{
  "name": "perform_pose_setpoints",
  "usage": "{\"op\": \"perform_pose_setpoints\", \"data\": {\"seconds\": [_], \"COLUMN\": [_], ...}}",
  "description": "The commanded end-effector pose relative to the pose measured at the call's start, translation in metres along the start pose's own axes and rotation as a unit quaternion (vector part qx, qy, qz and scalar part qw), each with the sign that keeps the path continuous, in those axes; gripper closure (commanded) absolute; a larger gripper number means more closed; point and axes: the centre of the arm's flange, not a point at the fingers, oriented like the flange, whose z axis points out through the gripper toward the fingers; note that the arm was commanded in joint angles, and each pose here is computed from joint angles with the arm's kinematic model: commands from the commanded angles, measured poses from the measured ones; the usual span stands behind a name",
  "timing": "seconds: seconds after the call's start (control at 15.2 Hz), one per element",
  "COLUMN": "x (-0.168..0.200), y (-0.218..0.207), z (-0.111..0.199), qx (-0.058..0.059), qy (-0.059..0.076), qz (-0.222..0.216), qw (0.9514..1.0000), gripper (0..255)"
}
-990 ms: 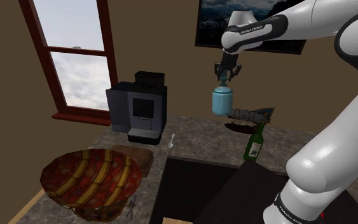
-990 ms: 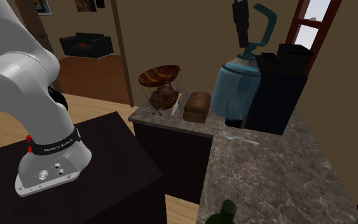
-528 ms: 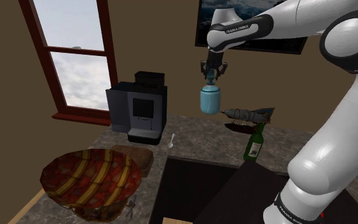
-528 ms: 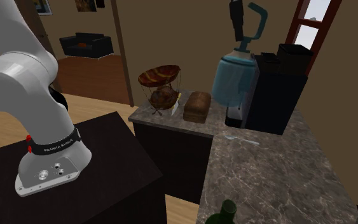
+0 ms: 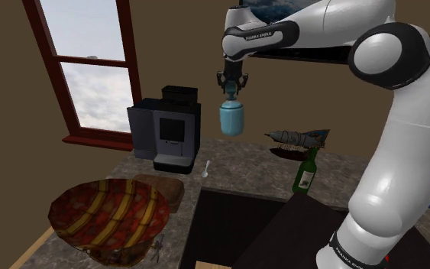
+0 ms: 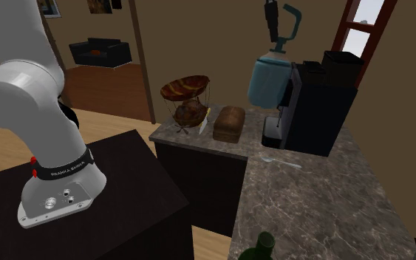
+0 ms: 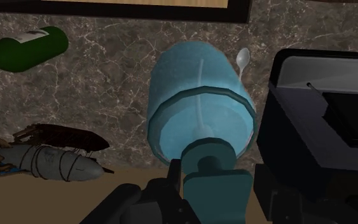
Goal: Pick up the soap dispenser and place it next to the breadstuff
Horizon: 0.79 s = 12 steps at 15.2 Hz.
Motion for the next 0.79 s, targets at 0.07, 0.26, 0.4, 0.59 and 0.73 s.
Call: {"op": "perform_pose_setpoints", "data": {"seconds": [0.07, 0.26, 0.4, 0.59, 0.73], "x": [-0.006, -0.01, -0.012, -0.016, -0.019], "y": [-0.039, -0.078, -0.105, -0.144, -0.17], "z": [-0.004, -0.006, -0.007, -0.009, -0.01], "qx": [0.0, 0.0, 0.0, 0.0, 0.0], "qy": [0.001, 0.001, 0.001, 0.001, 0.001], "qz": [0.001, 0.001, 0.001, 0.001, 0.001], "qw": [1.0, 1.0, 1.0, 1.0, 1.0], "gripper": [255, 255, 255, 255, 255]}}
